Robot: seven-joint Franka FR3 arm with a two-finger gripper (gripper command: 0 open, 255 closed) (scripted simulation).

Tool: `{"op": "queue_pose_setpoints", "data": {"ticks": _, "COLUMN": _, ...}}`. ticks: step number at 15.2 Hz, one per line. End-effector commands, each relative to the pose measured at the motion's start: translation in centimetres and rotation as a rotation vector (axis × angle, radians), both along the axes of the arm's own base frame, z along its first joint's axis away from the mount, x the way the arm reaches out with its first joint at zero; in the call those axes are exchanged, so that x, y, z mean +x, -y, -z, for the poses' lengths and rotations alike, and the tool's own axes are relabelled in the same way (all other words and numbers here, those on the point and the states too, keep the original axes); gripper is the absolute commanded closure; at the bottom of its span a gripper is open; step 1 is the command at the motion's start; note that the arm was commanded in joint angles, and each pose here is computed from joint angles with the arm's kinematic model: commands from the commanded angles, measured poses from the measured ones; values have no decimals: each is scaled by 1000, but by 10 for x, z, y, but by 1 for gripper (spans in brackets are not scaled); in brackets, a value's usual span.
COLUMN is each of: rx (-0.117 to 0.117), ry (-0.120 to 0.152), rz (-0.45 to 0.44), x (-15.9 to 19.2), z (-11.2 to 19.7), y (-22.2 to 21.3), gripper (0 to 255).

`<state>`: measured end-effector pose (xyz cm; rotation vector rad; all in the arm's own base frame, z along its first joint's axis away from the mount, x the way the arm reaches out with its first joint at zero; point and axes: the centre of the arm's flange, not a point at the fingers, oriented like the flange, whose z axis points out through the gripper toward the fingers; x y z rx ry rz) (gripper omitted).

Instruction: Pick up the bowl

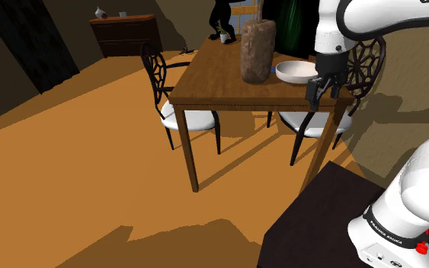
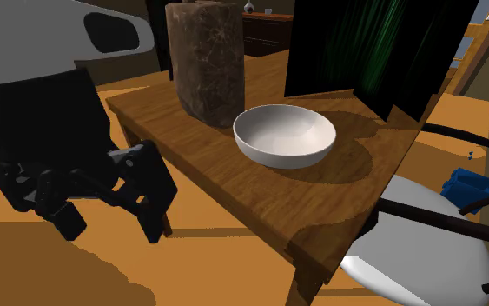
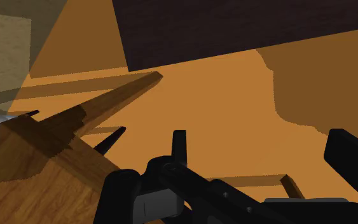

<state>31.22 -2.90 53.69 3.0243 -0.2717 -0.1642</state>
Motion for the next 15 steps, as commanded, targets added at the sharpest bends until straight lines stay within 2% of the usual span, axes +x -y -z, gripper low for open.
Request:
{"op": "queue_pose_setpoints", "data": {"ticks": 1, "rx": 0, "ry": 0, "rz": 0, "x": 0, "z": 0, "y": 0, "gripper": 0}}
{"op": "queue_pose_setpoints", "data": {"ticks": 15, "rx": -63, "ry": -1, "rz": -21, "x": 157, "z": -11, "y": 87, "gripper": 0}}
